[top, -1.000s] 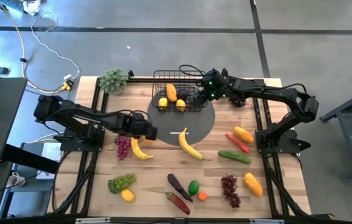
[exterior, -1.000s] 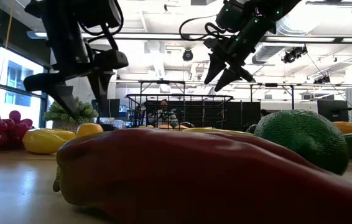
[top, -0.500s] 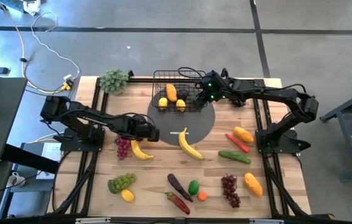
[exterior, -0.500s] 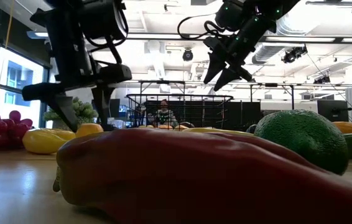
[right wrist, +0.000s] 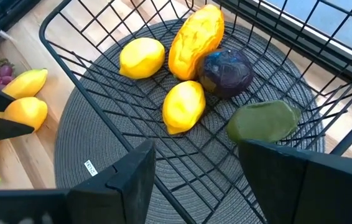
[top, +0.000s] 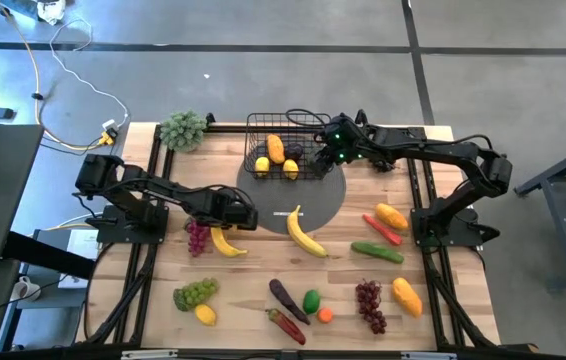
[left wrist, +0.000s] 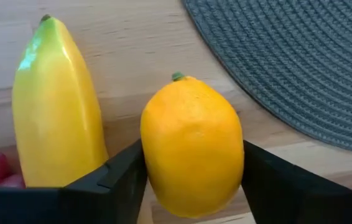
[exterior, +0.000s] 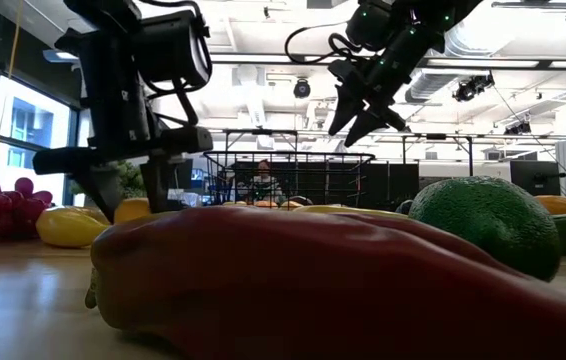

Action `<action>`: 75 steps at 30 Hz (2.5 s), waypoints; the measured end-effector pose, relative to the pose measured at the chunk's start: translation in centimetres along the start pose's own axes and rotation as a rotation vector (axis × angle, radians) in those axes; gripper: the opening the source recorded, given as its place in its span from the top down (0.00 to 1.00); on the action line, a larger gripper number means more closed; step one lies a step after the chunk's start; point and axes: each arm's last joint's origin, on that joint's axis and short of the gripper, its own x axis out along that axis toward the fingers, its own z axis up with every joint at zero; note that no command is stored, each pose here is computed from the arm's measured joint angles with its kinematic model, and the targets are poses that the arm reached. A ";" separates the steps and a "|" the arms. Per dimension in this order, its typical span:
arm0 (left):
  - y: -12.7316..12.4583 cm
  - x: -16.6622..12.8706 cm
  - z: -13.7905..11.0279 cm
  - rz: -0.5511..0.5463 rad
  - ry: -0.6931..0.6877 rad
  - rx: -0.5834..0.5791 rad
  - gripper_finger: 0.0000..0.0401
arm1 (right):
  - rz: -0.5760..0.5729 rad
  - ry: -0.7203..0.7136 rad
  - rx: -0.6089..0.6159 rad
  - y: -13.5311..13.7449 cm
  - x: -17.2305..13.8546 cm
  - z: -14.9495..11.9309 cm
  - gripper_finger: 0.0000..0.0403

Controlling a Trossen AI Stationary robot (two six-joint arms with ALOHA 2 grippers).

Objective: Build produce basket
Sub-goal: Put the yellow lemon into the black wire basket

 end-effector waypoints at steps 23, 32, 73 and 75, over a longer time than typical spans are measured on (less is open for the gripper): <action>-2.2 -5.9 5.0 -0.445 -0.432 0.037 0.54 | 0.009 -0.136 0.036 -1.6 -1.7 1.8 0.47; -3.0 -6.9 9.1 -0.539 -0.632 0.110 0.54 | 0.034 -0.157 0.018 -1.6 -1.8 2.1 0.47; 1.0 -5.2 17.4 -0.288 -0.736 0.969 0.52 | 0.090 0.003 0.375 5.4 -1.8 -2.4 0.47; 1.0 -5.2 17.4 -0.288 -0.736 0.968 0.51 | 0.083 0.000 0.380 5.9 -1.9 -2.7 0.47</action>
